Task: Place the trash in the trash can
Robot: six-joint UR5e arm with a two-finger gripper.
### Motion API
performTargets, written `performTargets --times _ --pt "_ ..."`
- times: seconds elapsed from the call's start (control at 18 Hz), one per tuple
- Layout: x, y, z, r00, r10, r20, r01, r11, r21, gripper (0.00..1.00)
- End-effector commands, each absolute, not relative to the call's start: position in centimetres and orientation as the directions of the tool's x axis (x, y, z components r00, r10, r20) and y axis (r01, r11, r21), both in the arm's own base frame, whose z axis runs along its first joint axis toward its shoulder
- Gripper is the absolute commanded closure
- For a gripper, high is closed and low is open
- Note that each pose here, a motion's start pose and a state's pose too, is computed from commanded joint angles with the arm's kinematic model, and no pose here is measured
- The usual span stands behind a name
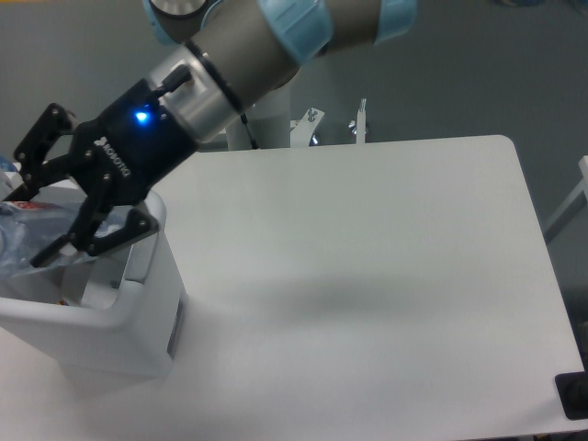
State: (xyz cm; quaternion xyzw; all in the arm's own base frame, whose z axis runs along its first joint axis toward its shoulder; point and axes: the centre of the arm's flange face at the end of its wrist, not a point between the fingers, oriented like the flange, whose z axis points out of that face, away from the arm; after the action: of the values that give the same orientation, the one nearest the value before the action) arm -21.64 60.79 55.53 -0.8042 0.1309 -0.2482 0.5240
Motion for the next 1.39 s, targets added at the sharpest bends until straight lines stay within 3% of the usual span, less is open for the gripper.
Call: performTargets --times 0.22,0.33,0.5,0.78,1.39 --pt "-20.7 61.2 53.5 0.83 -0.491 0.264 0.034 -0.428 -0.903 0.38" --pt "-20.2 61.1 52.3 0.825 -0.518 0.226 -0.009 -0.411 -0.911 0.2" --pt "-19.2 60.6 51.6 0.817 -0.545 0.19 -0.05 -0.395 -0.917 0.01" --pt "-20.5 59.8 51.5 0.829 -0.524 0.195 -0.036 -0.398 -0.917 0.0" --pt "-39.8 49.2 50.1 0.955 -0.204 0.217 0.12 -0.401 -0.908 0.0"
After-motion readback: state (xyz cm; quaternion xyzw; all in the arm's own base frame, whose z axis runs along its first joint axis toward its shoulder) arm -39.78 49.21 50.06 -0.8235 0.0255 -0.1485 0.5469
